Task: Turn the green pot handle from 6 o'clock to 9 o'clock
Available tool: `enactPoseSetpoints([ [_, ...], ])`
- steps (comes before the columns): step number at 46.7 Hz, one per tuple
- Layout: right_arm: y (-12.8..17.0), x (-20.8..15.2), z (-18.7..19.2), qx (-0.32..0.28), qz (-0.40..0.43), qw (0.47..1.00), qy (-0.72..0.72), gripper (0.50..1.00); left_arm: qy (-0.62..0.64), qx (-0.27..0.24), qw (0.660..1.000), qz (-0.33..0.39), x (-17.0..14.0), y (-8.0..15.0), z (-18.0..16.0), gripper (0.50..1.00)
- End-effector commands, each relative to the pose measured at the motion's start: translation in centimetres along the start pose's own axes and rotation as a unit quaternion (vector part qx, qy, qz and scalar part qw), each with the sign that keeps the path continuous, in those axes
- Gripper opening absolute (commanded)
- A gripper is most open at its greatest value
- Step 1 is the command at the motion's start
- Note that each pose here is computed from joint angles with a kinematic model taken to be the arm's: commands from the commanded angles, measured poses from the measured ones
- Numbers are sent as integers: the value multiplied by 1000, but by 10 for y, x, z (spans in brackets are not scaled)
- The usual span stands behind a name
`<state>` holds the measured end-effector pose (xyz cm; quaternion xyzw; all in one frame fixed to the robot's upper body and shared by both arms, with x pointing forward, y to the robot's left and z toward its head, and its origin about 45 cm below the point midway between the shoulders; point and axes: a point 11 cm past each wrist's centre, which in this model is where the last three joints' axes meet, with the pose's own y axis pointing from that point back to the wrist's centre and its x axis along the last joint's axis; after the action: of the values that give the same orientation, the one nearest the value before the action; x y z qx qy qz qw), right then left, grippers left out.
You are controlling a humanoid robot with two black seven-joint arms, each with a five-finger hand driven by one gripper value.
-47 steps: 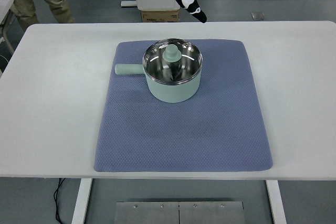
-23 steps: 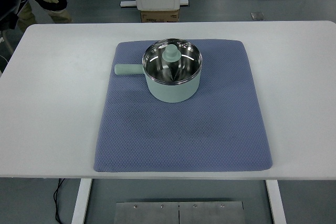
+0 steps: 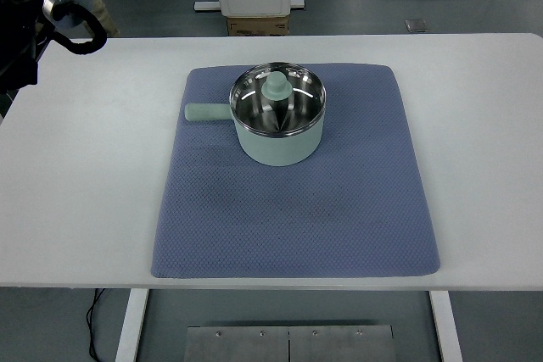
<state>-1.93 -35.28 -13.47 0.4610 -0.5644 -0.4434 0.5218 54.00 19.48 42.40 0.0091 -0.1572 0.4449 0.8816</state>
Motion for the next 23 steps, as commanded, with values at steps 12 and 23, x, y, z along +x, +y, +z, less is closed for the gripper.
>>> enactPoseSetpoints([
  [12, 0, 0, 0, 0, 0, 1000, 0, 1000, 132, 3, 984, 119, 17, 27, -57, 1000],
  [23, 0, 0, 0, 0, 0, 1000, 0, 1000, 211, 12, 955, 208, 24, 54, -103, 1000],
])
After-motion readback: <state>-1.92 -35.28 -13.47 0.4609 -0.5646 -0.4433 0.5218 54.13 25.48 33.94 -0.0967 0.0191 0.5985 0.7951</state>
